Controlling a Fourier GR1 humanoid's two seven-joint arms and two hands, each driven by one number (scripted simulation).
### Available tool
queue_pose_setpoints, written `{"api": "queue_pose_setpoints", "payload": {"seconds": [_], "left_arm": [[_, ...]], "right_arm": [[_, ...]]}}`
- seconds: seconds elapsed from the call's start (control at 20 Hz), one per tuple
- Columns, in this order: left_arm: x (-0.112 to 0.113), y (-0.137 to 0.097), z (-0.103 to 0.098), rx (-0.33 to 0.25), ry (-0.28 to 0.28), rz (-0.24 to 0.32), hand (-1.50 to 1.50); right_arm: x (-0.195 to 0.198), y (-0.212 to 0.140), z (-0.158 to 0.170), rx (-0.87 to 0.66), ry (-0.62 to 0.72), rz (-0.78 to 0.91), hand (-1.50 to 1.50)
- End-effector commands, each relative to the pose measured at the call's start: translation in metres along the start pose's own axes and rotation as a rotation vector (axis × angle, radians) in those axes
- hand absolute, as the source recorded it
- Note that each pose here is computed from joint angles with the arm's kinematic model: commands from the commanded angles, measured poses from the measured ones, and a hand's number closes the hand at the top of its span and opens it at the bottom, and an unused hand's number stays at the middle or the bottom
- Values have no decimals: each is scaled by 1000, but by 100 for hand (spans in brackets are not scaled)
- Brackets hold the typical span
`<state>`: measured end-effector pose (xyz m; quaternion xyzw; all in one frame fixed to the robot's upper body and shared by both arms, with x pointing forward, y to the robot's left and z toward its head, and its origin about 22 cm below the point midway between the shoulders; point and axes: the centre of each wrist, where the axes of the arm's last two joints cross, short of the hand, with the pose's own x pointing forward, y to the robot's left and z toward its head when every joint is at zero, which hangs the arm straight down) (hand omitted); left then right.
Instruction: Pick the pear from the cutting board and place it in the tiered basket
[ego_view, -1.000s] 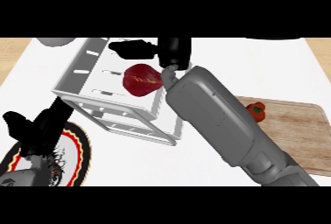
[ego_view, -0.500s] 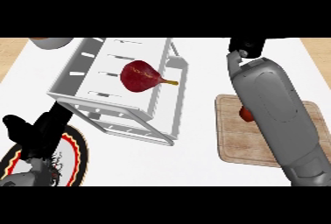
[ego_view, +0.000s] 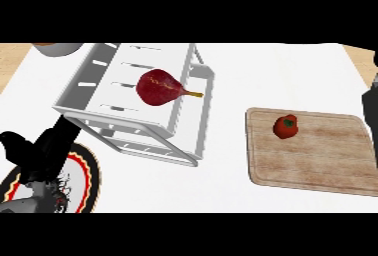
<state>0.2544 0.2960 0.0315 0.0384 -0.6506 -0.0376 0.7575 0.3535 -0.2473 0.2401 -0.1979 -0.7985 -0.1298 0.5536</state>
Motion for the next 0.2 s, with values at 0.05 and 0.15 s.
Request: {"api": "queue_pose_setpoints", "payload": {"seconds": [0.05,0.15], "left_arm": [[5,-4,-7,-4,0,-15,0],[11,-1,-3,3,1,-16,0]], "right_arm": [[13,-74,-9,26,-20,24,-150],[-7,-79,-12,-1,-12,30,-150]]}}
